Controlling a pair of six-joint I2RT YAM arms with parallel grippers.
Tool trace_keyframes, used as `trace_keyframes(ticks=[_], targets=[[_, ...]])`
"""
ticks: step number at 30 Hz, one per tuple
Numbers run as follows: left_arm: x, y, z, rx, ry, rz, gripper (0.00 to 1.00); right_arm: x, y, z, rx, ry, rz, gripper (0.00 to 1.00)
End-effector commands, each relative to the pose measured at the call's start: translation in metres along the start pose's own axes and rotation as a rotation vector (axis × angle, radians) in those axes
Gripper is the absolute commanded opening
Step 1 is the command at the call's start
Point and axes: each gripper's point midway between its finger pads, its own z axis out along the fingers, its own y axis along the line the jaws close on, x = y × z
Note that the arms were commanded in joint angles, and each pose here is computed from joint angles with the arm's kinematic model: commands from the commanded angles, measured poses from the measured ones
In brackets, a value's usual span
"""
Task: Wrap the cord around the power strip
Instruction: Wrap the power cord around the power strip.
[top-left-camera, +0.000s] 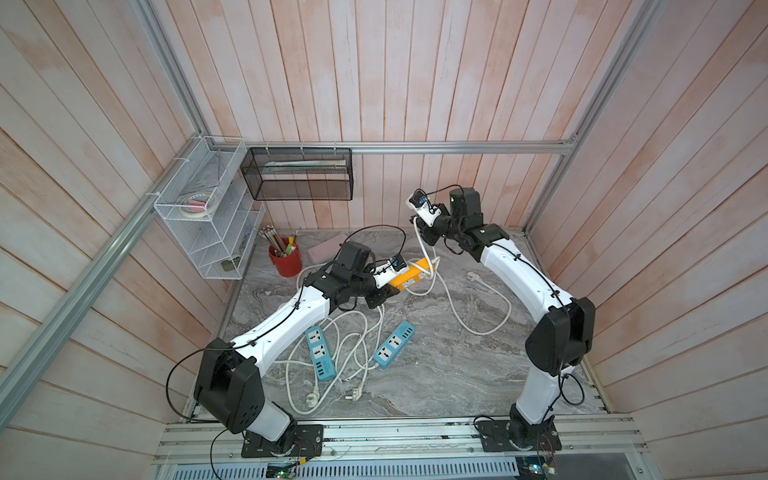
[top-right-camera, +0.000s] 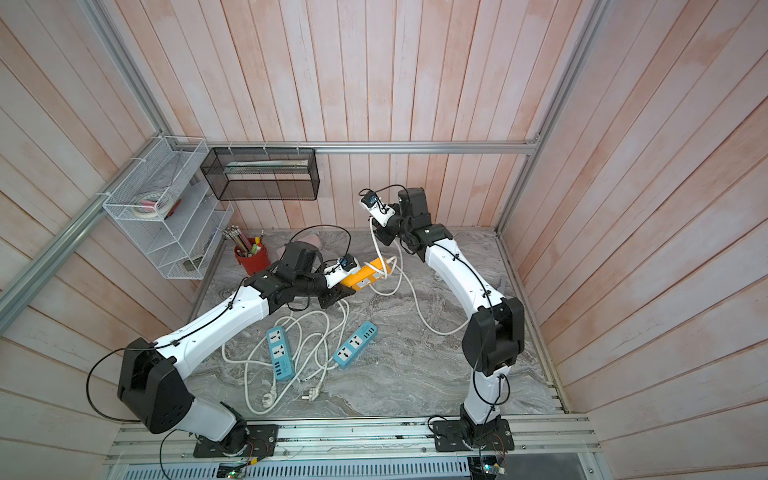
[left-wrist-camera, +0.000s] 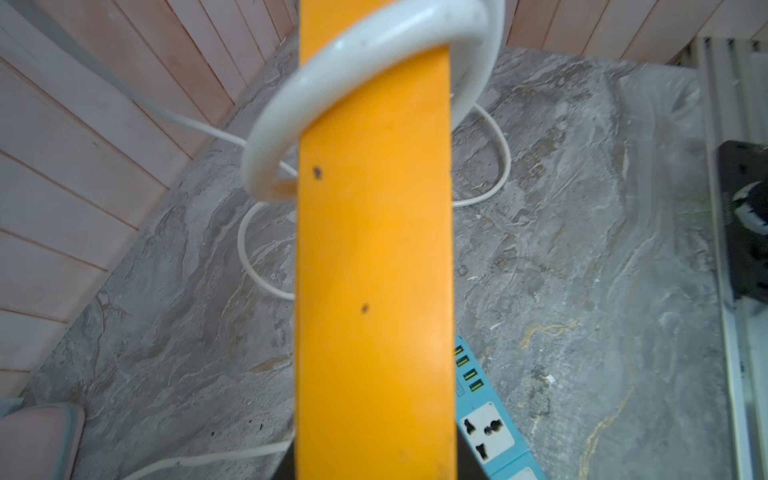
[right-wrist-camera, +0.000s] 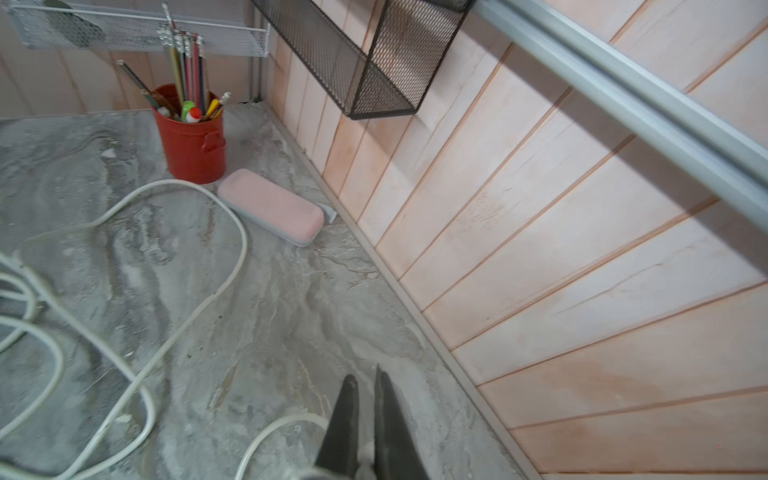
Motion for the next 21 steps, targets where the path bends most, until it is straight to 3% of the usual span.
trace_keyframes(ticks=[1,5,9,13,17,21], targets=[[-0.046,-0.077,-0.024,0.344,-0.229,0.134,0.00,-0.007,0.013,0.008,-0.181,-0.064,0.102,0.07],[-0.082,-0.081,-0.045,0.384,-0.397,0.132,0.00,0.017,0.030,0.022,-0.299,-0.073,0.221,0.21],[-0.108,-0.073,-0.067,0.370,-0.517,0.133,0.00,0.034,0.031,0.021,-0.296,-0.154,0.341,0.46],[-0.108,-0.054,-0.070,0.308,-0.543,0.090,0.00,0.047,0.024,0.012,-0.254,-0.248,0.453,0.55],[-0.115,-0.046,-0.079,0.262,-0.593,0.071,0.00,0.072,0.025,0.025,-0.207,-0.234,0.535,0.63],[-0.120,-0.034,-0.087,0.212,-0.635,0.035,0.00,0.106,0.014,0.039,-0.068,-0.212,0.594,0.65]])
